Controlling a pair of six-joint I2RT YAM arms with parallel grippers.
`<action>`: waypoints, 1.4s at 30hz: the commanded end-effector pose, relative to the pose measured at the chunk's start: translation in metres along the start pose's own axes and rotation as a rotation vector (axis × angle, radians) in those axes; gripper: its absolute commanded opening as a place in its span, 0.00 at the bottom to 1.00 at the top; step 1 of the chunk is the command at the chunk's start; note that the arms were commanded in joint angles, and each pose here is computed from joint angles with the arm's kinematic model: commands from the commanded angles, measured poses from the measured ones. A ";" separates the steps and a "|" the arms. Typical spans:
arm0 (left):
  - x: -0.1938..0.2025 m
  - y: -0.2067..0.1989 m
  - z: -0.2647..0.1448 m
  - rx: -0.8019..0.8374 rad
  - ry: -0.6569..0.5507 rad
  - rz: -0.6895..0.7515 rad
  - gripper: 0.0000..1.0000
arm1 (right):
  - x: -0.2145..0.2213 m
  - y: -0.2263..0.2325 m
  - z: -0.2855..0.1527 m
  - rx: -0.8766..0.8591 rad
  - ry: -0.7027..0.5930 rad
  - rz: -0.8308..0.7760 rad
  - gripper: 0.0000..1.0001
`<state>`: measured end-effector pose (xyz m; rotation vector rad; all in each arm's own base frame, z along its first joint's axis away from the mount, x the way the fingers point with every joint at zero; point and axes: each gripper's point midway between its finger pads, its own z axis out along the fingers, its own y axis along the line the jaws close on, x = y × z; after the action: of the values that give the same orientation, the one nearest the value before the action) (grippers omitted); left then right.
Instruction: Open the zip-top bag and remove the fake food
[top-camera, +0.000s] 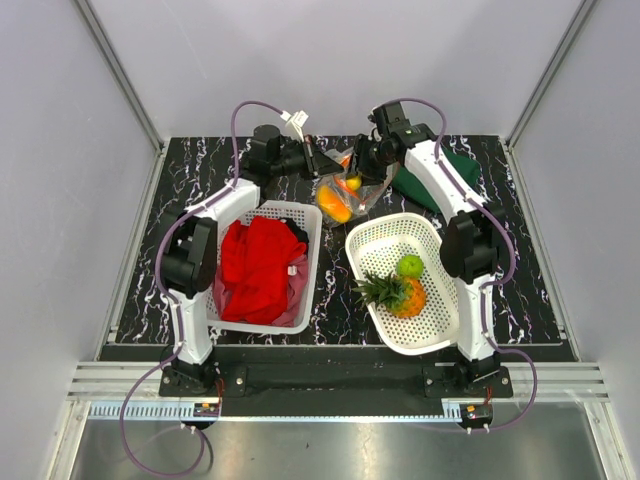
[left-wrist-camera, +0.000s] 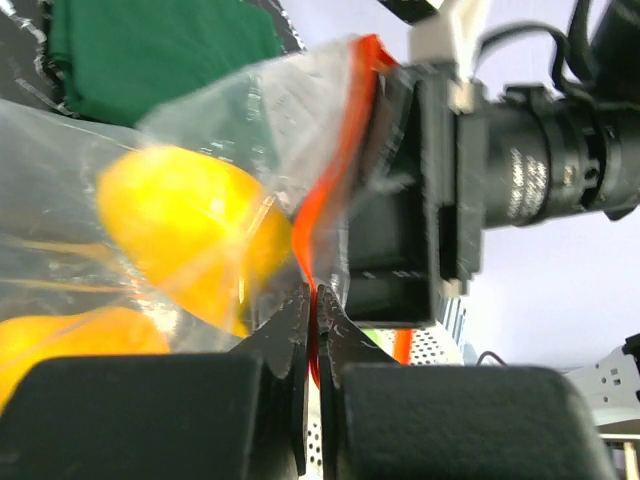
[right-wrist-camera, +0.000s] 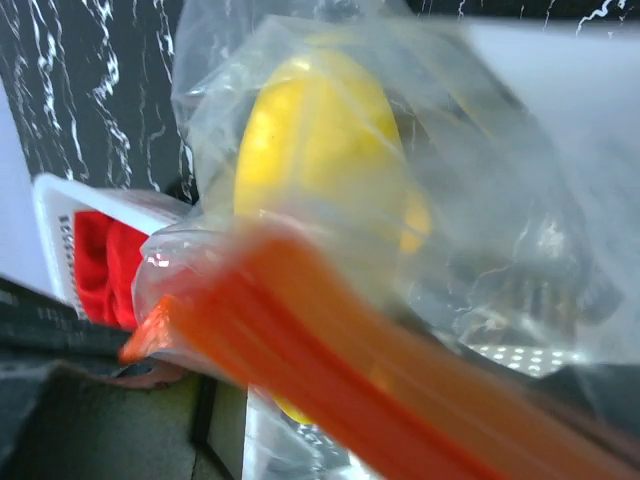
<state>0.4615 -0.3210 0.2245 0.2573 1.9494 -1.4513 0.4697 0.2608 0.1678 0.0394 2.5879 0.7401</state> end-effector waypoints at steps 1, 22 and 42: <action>-0.015 -0.031 -0.007 0.004 -0.066 0.105 0.00 | -0.028 0.012 -0.014 0.007 -0.106 0.121 0.00; -0.051 0.009 -0.020 -0.177 -0.130 0.124 0.00 | 0.067 0.039 -0.123 -0.206 0.028 -0.041 0.00; -0.068 0.006 -0.032 -0.158 -0.170 0.059 0.00 | 0.188 -0.131 -0.148 0.394 0.057 0.046 0.01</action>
<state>0.4946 -0.2795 0.2298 0.0911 1.9927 -1.2262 0.2621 0.1233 0.1660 0.1227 2.6990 0.3688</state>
